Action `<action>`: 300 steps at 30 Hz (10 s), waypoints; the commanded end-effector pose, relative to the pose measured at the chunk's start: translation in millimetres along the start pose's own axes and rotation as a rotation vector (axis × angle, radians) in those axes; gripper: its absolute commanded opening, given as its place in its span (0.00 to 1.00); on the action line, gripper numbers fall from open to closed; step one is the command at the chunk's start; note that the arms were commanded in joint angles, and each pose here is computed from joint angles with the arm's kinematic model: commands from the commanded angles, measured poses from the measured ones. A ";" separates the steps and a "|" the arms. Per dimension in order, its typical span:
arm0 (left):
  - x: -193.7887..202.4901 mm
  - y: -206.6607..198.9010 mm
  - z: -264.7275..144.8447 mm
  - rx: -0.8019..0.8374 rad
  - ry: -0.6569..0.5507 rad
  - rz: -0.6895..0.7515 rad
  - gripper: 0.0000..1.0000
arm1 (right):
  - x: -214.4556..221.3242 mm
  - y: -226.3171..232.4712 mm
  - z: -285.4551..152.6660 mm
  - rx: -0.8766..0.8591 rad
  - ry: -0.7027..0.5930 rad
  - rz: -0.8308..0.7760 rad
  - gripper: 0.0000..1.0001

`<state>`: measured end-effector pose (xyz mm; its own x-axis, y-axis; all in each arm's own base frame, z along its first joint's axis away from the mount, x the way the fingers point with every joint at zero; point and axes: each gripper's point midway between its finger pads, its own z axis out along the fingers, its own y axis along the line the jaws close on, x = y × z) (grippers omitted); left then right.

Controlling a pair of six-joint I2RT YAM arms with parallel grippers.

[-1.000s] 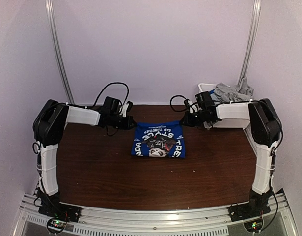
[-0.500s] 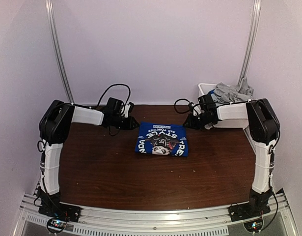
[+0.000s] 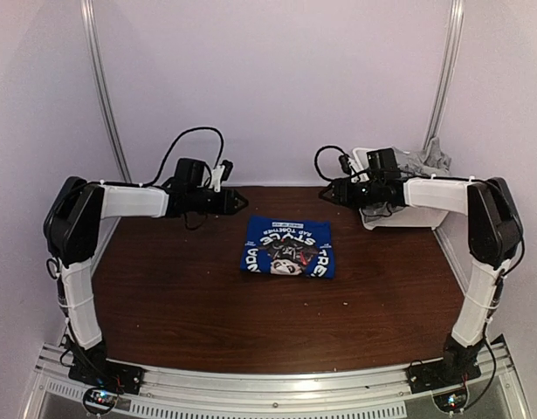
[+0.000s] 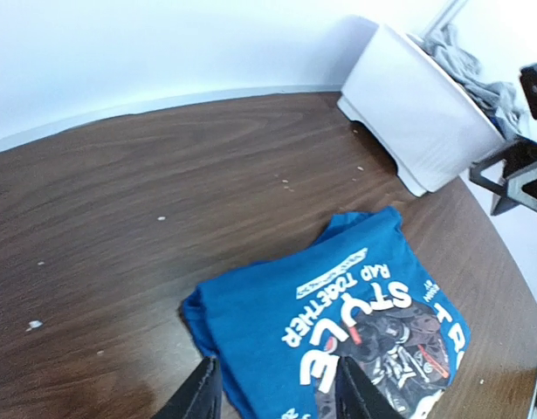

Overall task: Fold and stack the mixed laundry pile
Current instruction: Smooth out the square-folded T-shirt at the center of the board, then pick up the square-folded T-shirt from the center of the board, then pass from the left arm to the right, then turn over the square-folded T-shirt at the center of the board, then adjust the square-folded T-shirt at the center of the board.

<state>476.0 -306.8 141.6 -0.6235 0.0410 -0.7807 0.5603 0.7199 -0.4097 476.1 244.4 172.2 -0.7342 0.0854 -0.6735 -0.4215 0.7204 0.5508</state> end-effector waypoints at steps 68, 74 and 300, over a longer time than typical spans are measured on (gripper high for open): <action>251.4 -117.7 -66.1 0.260 0.277 -0.287 0.47 | 283.0 97.6 24.1 -0.275 0.452 0.263 0.67; 220.1 -144.9 -85.4 0.183 0.193 -0.053 0.46 | 242.1 125.2 -17.6 -0.294 0.374 0.151 0.66; 176.2 -50.8 -88.7 -0.031 0.186 -0.165 0.55 | 213.3 41.8 2.0 0.044 0.454 -0.028 0.41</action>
<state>269.8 -250.4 43.6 -0.8413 0.0823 -0.5342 0.3715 0.8059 -0.4609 288.2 289.1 44.3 -0.9010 -0.2398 -0.3616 -0.4066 0.7577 0.5105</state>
